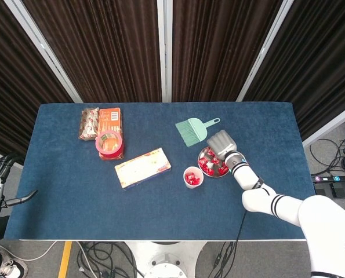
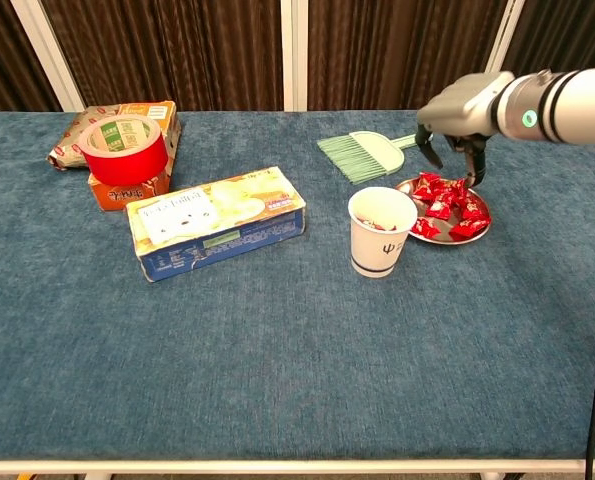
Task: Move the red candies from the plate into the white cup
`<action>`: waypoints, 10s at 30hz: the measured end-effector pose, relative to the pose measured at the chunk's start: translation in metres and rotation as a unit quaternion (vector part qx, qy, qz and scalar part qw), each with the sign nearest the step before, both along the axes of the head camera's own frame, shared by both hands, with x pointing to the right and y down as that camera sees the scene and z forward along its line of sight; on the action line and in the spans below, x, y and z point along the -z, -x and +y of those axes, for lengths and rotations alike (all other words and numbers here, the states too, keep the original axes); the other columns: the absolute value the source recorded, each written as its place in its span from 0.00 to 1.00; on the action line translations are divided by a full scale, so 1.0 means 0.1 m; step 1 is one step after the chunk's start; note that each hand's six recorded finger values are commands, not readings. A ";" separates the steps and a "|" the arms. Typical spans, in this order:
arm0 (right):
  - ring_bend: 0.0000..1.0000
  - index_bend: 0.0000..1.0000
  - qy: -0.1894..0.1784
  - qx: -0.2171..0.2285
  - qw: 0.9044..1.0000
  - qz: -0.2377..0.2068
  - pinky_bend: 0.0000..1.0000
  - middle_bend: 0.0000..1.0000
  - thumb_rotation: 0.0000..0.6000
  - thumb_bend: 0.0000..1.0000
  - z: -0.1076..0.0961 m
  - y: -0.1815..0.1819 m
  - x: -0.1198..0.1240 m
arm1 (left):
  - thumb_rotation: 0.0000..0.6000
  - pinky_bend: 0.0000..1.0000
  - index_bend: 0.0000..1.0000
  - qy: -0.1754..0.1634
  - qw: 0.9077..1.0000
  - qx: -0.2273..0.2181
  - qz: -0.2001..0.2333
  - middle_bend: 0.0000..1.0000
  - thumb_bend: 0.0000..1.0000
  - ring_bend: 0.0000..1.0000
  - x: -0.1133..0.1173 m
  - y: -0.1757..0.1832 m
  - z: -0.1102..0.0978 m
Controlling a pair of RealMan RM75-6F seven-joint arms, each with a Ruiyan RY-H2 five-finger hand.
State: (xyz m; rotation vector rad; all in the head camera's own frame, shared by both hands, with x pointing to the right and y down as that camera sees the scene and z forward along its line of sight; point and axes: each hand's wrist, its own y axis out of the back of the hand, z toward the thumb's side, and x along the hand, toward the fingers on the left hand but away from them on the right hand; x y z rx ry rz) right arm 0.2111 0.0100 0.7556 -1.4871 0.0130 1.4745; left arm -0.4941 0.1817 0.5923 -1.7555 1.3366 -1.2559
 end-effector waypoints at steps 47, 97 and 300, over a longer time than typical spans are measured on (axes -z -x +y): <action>1.00 0.65 0.044 0.007 0.999 0.026 1.00 1.00 1.00 0.24 0.16 0.04 -0.34 | 0.27 0.20 0.17 0.001 1.000 -0.001 0.003 0.16 0.09 0.10 -0.01 0.05 0.01; 1.00 0.50 -0.002 0.052 0.988 -0.143 1.00 1.00 1.00 0.00 0.40 0.69 0.72 | 0.27 0.20 0.17 -0.002 1.000 -0.004 0.009 0.16 0.09 0.10 0.03 -0.02 0.03; 1.00 0.55 -0.009 -0.138 0.983 -0.122 1.00 1.00 1.00 0.02 0.49 0.16 -0.16 | 0.27 0.20 0.17 0.000 1.000 0.004 0.024 0.16 0.09 0.10 0.04 0.09 0.02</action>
